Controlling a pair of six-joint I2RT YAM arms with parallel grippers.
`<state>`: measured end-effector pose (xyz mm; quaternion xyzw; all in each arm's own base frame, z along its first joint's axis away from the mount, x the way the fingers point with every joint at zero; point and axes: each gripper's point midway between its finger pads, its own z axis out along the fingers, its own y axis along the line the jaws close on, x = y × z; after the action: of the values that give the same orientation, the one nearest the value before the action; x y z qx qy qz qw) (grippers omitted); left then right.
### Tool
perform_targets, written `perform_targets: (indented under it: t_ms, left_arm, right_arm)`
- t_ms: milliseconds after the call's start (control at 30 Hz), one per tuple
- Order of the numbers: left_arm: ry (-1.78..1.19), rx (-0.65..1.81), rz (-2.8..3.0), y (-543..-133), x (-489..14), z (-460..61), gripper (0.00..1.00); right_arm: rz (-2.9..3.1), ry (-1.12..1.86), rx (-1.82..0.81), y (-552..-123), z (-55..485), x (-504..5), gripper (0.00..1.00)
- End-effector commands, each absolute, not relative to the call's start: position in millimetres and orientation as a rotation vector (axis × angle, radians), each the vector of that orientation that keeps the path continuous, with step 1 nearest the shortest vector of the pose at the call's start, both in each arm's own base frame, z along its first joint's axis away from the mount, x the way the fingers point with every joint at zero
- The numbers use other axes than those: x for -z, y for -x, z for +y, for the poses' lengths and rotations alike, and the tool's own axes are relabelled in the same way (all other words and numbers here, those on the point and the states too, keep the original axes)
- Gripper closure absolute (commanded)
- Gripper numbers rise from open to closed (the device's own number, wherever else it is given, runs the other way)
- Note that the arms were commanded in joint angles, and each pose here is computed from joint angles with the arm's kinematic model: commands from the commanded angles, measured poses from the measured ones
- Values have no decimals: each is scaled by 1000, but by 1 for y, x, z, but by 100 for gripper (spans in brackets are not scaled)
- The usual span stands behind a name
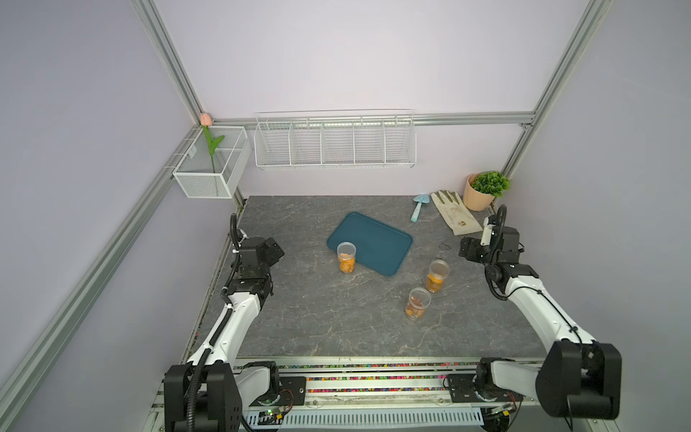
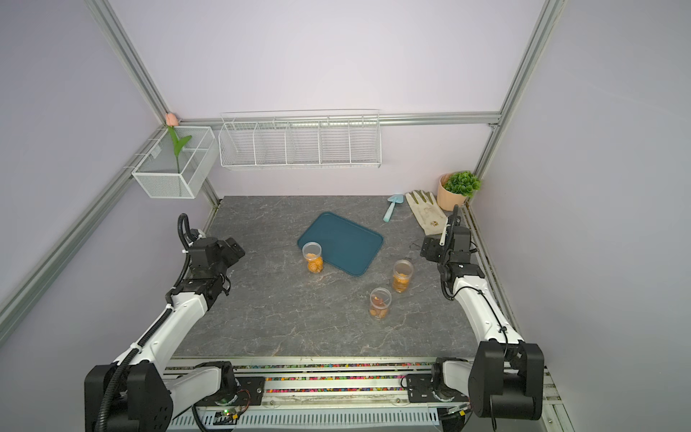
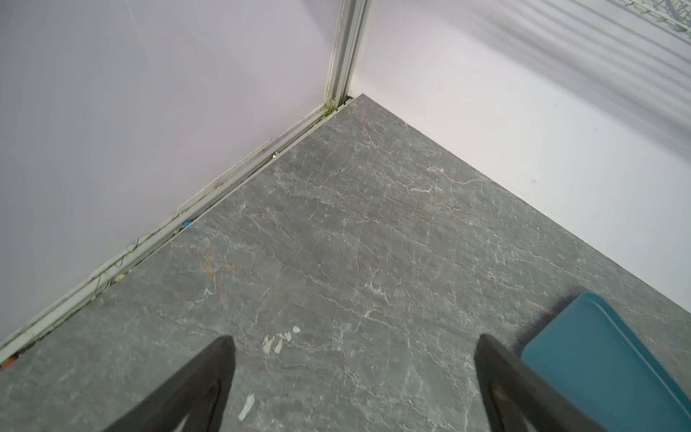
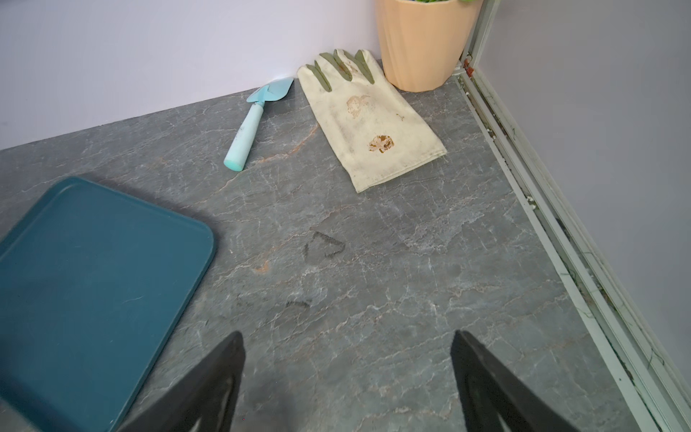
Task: Pour the cookies out of the jar
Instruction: Pick up the jar from the center of the board.
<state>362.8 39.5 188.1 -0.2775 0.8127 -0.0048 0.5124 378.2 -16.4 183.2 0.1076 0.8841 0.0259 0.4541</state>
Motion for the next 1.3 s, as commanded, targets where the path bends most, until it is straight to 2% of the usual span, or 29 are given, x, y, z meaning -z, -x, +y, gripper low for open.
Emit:
perform_targets:
  t_ms: [0, 267, 367, 500, 733, 1033, 1267]
  left_arm:
    - [757, 88, 1986, -351, -191, 31, 1]
    - [744, 104, 2078, -335, -207, 18, 1]
    - [717, 202, 2115, -329, -215, 4, 1]
    - [656, 366, 2141, -322, -224, -20, 1]
    - [615, 453, 2300, -295, -227, -39, 1]
    - [604, 582, 2346, -270, -234, -56, 0]
    - [517, 679, 2349, -265, -248, -70, 0]
  right_arm:
    - [2261, -319, -131, -360, -10, -187, 12]
    - [2338, -420, -236, -341, 2, -196, 12]
    - [2363, -473, -315, -334, 13, -197, 12]
    - [2375, -439, -382, -332, 30, -204, 12]
    - [2441, -289, -458, -326, 63, -214, 12]
    - [2534, -258, -417, -309, 70, -213, 12]
    - [2657, -252, -443, -295, 81, -202, 12]
